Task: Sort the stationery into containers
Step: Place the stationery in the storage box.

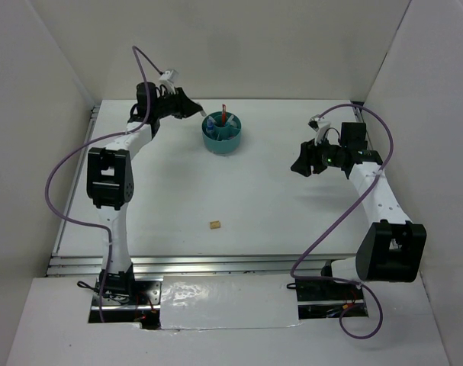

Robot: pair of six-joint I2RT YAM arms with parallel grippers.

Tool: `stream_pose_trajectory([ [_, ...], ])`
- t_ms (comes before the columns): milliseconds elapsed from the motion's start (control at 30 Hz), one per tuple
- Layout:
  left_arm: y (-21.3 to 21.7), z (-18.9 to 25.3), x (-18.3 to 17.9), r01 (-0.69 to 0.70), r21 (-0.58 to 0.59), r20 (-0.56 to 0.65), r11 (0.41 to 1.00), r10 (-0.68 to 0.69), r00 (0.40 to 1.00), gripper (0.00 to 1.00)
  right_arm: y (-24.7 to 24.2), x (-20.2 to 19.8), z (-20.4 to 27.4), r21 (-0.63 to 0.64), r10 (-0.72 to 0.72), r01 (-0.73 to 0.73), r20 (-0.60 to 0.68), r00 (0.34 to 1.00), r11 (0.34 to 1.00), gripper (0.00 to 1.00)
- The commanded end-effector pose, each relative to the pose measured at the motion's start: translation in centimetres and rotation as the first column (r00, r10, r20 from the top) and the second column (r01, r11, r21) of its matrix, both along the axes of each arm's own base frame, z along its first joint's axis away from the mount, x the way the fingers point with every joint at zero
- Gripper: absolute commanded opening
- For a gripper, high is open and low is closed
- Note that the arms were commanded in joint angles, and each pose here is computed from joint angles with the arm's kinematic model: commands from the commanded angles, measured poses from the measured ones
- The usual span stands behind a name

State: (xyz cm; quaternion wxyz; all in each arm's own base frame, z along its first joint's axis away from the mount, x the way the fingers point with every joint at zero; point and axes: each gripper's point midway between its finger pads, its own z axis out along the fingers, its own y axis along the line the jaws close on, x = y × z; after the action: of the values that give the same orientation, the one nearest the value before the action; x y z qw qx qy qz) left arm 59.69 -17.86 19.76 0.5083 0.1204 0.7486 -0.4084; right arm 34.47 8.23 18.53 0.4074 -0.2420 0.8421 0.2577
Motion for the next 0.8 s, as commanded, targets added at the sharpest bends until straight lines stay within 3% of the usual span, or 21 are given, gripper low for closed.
stream_pose_trajectory([
  [0,-1.6,3.1,0.8,0.04,-0.005,0.145,0.999,-0.039,0.989,0.09,-0.3,0.0,0.5,-0.002,-0.009,0.009,0.017,1.0,1.0,0.61],
  [367,-3.0,1.3,2.2,0.014,0.049,0.152,0.999,-0.021,0.988,0.15,-0.6,0.1,0.3,0.002,-0.014,0.014,0.012,1.0,1.0,0.61],
  [767,-2.0,1.3,3.4,-0.045,0.068,0.17,0.997,0.033,0.985,0.13,-0.8,-0.1,0.0,0.009,-0.016,0.016,0.0,1.0,1.0,0.61],
])
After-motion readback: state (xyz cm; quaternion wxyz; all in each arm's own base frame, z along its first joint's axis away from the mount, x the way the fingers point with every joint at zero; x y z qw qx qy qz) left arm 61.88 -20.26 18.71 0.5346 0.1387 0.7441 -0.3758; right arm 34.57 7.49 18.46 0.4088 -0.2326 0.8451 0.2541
